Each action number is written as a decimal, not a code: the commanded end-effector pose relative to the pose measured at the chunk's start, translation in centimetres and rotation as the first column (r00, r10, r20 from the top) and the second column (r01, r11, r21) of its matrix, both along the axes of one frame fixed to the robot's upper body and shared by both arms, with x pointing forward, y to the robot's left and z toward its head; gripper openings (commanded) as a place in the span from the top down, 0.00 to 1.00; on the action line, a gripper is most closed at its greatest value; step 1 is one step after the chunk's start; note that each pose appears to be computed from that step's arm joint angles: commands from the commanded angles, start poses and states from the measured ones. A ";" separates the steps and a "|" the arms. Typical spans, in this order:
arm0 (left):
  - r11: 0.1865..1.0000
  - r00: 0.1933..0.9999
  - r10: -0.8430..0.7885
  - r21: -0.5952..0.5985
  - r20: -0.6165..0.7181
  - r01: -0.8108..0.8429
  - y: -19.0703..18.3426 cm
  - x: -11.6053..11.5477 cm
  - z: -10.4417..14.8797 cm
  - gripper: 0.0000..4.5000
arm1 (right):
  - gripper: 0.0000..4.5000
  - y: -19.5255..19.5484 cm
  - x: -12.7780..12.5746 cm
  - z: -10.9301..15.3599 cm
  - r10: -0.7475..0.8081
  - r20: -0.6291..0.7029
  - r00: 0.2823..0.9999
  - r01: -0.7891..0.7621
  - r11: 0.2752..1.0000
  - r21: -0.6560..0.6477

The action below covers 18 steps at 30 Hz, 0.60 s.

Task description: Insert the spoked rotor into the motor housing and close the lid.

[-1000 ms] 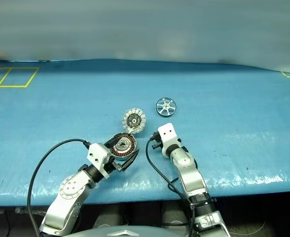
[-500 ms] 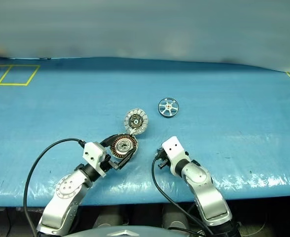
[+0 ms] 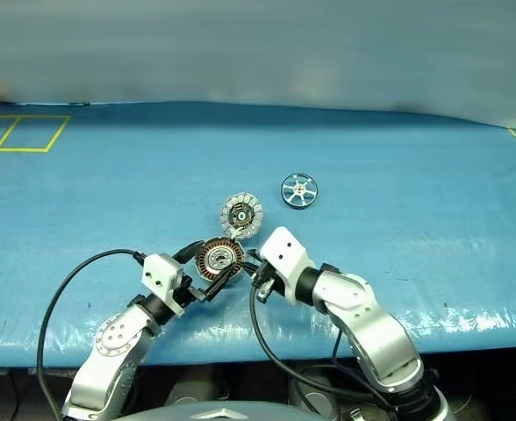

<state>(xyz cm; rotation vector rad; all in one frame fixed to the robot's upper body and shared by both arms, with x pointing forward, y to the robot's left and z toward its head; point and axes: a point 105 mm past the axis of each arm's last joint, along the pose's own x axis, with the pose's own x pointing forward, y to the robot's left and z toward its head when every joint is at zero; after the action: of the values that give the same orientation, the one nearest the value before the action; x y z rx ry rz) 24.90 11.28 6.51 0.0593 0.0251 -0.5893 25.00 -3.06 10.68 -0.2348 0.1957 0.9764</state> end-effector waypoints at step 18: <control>0.999 0.999 0.044 0.000 -0.020 -0.044 1.2 -3.0 -1.2 0.00 | 0.85 5.0 2.4 -1.3 0.019 0.021 1.000 -0.020 0.999 0.033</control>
<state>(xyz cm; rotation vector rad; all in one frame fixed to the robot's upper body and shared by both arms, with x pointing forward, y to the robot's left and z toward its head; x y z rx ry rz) 21.79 12.36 4.49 0.0421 0.0912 -0.5566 27.39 1.38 8.44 -0.2213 0.2042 0.9743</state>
